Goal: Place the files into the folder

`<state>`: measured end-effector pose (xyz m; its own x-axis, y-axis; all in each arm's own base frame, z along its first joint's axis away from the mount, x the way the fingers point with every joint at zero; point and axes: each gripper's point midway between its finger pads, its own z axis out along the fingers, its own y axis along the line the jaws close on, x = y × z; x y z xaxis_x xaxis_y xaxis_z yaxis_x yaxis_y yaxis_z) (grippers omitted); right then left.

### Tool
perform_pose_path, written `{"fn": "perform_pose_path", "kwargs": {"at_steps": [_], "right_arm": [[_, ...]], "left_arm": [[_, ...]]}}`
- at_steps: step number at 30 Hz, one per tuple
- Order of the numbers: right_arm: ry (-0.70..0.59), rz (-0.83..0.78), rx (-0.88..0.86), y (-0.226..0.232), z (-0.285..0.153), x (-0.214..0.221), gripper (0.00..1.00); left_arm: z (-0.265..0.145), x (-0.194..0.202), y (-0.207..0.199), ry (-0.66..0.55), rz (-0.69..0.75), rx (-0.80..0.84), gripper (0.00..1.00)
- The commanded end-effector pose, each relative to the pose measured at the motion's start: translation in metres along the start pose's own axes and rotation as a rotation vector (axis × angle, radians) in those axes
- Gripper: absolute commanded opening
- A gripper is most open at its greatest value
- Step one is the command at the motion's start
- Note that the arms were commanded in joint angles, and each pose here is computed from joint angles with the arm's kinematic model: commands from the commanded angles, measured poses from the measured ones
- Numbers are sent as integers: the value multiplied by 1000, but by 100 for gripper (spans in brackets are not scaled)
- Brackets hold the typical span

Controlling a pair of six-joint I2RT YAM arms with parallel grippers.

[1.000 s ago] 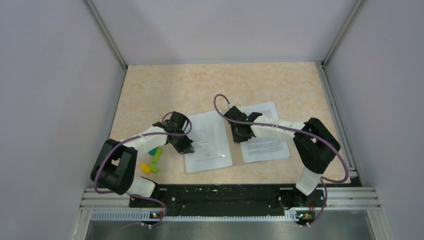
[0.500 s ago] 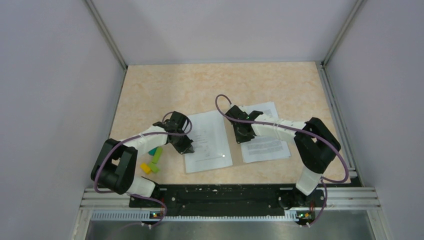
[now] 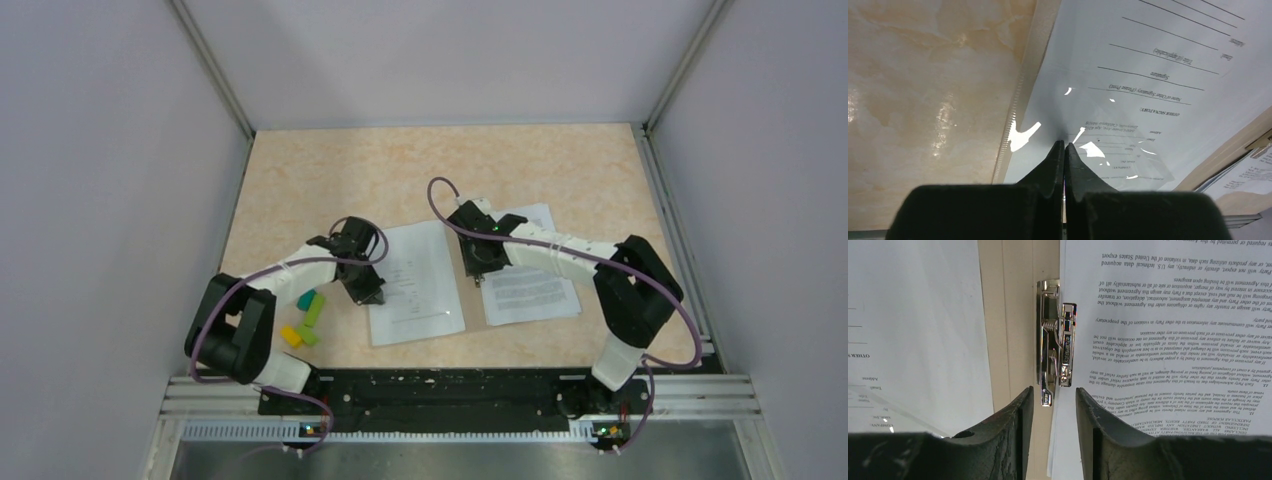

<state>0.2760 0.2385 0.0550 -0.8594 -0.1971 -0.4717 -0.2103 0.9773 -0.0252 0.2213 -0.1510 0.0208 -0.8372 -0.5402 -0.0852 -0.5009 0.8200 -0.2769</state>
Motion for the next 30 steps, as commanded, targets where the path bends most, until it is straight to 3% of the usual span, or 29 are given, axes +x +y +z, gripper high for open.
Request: {"fn": "perform_pose_path", "kwargs": {"at_steps": [1,5,9,12,21,23,30], "right_arm": [[-84,-13,21,6,-1,-29,38],[-92,-26,33,8,7,-33,42],[-79,-38,26,13,16,-33,43],[-70,-49,32,12,22,-29,44],[-38,-71,63,9,37,-18,45],[-28,-73,66,8,40,-15,44],[8,-81,48,9,45,-4,21]], "left_arm": [[-29,-14,-29,-36,84,105,0],[-48,-21,-48,-55,106,186,4],[-61,-30,-56,-77,118,237,26],[-68,-40,-54,-98,106,250,36],[-78,-55,-49,-120,91,268,55],[-78,-56,-47,-121,92,265,57],[-74,-62,-37,-128,105,249,67]]}}
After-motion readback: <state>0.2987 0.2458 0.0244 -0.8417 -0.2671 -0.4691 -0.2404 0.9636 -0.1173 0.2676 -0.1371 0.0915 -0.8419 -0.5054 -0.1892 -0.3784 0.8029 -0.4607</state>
